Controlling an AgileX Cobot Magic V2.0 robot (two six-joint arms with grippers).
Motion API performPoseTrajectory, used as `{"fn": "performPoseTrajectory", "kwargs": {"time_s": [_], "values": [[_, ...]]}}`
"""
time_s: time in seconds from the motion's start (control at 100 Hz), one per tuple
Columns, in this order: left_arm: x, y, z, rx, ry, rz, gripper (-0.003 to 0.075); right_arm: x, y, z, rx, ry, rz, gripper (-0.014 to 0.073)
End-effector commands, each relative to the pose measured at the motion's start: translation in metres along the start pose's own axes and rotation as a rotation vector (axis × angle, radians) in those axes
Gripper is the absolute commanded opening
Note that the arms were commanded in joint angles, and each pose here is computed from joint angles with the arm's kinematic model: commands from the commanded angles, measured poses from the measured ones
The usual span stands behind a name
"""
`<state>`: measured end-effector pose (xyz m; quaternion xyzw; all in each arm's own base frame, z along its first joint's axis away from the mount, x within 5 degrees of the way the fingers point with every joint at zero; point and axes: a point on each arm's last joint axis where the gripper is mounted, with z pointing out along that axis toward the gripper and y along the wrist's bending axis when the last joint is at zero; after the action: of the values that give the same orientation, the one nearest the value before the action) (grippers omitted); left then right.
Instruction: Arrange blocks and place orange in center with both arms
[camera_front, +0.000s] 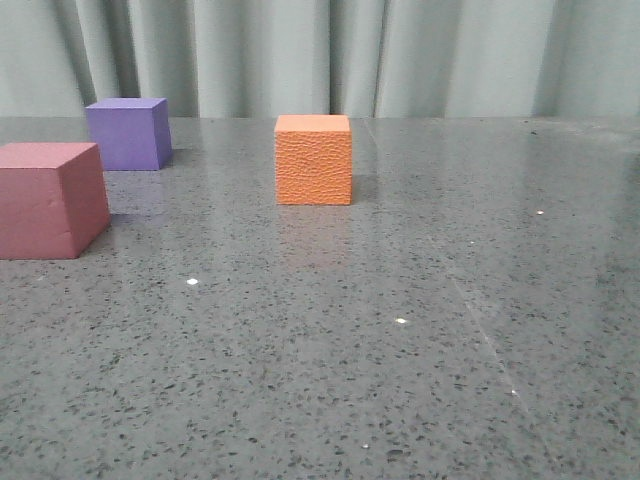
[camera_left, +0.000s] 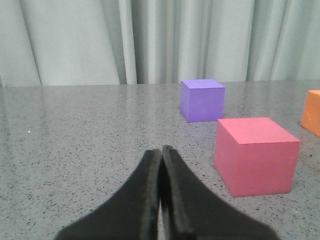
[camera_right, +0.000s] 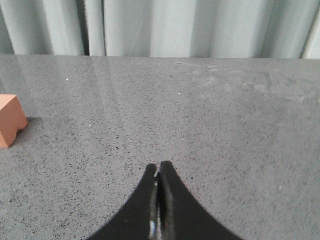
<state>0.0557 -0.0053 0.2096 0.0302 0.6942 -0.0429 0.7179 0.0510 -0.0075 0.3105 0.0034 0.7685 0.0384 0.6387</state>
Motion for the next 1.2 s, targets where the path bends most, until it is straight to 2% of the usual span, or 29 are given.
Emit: {"fn": "performPoseTrajectory", "kwargs": {"time_s": [0.0,0.24,0.54,1.19], "values": [[0.011,-0.001,-0.001,0.015,-0.05,-0.002,-0.0019,0.005,0.003,-0.003,-0.01,-0.116,0.035,-0.0119],[0.011,-0.001,-0.001,0.015,-0.05,-0.002,-0.0019,0.054,0.005,0.003,-0.005,-0.125,0.01,-0.0119],[0.011,-0.001,-0.001,0.015,-0.05,-0.002,-0.0019,0.099,0.003,0.021,-0.003,-0.203,0.07,-0.0119],[0.011,-0.001,-0.001,0.015,-0.05,-0.002,-0.0019,0.103,0.002,0.023,0.001,-0.232,0.071,-0.0119]]}}
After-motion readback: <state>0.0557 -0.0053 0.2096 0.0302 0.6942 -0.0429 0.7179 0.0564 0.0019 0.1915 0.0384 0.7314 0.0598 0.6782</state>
